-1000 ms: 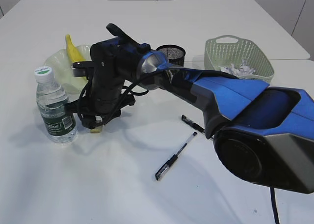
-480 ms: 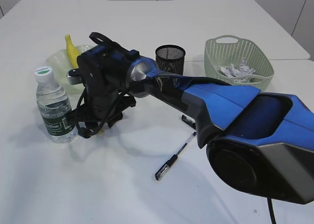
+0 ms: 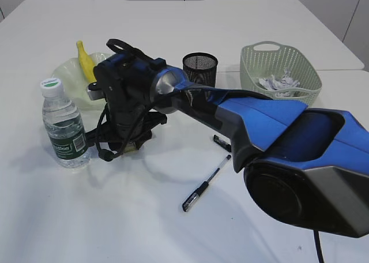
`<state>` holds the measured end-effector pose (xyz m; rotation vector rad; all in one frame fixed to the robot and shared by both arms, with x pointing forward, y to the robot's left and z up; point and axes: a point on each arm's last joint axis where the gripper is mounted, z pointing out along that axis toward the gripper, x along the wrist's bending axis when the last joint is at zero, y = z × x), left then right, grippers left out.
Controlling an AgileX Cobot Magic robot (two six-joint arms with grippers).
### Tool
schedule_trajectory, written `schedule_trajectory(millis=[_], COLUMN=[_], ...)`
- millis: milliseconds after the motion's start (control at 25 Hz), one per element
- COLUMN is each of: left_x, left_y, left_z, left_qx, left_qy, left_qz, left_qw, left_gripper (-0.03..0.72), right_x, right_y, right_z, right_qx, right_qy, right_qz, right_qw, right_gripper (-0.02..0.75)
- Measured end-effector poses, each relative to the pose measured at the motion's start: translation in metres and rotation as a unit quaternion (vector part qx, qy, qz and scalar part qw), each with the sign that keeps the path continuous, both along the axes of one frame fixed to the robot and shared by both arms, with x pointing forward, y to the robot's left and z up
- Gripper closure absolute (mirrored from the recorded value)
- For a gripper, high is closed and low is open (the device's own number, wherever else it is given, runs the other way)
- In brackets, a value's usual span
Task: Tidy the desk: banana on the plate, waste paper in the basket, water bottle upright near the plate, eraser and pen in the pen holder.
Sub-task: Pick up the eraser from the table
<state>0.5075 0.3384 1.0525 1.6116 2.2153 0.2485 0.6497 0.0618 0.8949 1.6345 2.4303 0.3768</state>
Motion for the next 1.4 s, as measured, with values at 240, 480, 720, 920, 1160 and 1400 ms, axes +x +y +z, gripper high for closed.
schedule_trajectory(millis=[240, 480, 720, 920, 1160, 1400], left_x=[0.000, 0.000, 0.000, 0.001, 0.002, 0.002], left_y=[0.000, 0.000, 0.000, 0.000, 0.001, 0.001], left_z=[0.000, 0.000, 0.000, 0.000, 0.001, 0.001], left_qx=[0.000, 0.000, 0.000, 0.001, 0.003, 0.003], left_qy=[0.000, 0.000, 0.000, -0.004, -0.011, -0.012], left_qz=[0.000, 0.000, 0.000, 0.001, 0.002, 0.002], left_qw=[1.000, 1.000, 1.000, 1.000, 1.000, 1.000], left_gripper=[0.160, 0.160, 0.160, 0.160, 0.160, 0.160], right_x=[0.000, 0.001, 0.006, 0.007, 0.006, 0.008], right_y=[0.000, 0.001, 0.005, 0.005, 0.003, 0.006], right_z=[0.000, 0.003, 0.025, 0.040, 0.039, 0.037], right_qx=[0.002, 0.004, 0.025, 0.030, 0.020, 0.036], right_qy=[-0.002, -0.004, -0.031, -0.046, -0.037, -0.047], right_qz=[0.000, 0.000, 0.001, 0.000, -0.001, -0.006], right_qw=[1.000, 1.000, 0.999, 0.999, 0.999, 0.998], right_gripper=[0.584, 0.591, 0.524, 0.441, 0.431, 0.431])
